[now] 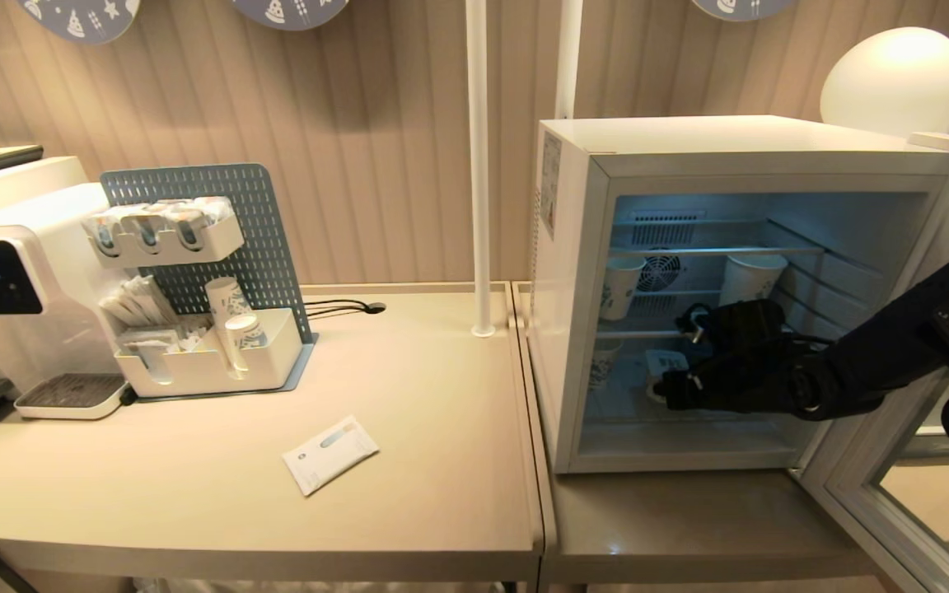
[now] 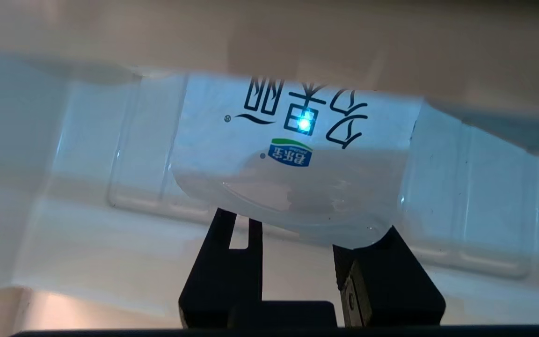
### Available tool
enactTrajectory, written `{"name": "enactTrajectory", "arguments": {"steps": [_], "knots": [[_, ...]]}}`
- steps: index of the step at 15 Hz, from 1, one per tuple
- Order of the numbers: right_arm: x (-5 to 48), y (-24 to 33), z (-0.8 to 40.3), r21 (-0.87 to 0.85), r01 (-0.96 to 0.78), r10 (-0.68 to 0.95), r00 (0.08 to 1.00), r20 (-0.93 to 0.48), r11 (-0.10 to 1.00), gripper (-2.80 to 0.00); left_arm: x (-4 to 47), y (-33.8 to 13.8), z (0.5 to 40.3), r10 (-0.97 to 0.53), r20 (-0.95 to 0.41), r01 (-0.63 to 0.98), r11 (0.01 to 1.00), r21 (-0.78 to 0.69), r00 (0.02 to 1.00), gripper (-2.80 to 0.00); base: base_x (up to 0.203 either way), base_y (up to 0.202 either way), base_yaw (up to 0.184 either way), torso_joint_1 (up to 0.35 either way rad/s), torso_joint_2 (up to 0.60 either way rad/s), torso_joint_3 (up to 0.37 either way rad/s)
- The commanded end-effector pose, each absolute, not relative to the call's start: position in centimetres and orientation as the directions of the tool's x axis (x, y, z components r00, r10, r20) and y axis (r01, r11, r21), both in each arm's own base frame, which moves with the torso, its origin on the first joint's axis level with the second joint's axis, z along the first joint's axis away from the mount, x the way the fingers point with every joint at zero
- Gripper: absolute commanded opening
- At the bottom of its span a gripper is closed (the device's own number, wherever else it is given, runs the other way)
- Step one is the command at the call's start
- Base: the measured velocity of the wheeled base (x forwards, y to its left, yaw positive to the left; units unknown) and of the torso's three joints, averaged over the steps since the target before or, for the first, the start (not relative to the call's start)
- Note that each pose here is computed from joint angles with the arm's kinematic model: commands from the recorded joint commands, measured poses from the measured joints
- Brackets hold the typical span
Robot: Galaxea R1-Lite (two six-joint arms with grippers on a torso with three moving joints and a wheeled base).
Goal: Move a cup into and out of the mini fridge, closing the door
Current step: Put the yoghurt in the freezer
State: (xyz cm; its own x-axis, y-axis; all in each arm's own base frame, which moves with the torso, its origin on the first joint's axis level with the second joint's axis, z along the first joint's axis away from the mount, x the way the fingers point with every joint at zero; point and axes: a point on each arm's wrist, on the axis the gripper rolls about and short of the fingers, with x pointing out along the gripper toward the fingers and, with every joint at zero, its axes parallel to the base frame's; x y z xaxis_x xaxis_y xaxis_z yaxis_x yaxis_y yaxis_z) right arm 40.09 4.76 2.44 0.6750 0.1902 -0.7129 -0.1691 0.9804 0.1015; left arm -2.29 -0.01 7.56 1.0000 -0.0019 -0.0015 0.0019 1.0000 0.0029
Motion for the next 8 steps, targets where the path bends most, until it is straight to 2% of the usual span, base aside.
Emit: {"name": "enactTrajectory", "arguments": {"steps": [1,8], "knots": [[40.02,4.81,2.17,0.098,-0.167,0.187,0.679,-0.710,0.981,-2.80,-2.28,-0.01,7.56,-0.002,-0.003,0.002,1.000,0.003,1.000,-2.80,0.000,0.000,0.000,0.000,0.00,0.000],[39.14,4.77,1.63,0.088,-0.178,0.185,0.656,-0.731,0.980,-2.80,-2.28,-0.01,7.55,-0.003,-0.005,0.003,1.000,0.003,1.000,-2.80,0.000,0.000,0.000,0.000,0.00,0.000]]}}
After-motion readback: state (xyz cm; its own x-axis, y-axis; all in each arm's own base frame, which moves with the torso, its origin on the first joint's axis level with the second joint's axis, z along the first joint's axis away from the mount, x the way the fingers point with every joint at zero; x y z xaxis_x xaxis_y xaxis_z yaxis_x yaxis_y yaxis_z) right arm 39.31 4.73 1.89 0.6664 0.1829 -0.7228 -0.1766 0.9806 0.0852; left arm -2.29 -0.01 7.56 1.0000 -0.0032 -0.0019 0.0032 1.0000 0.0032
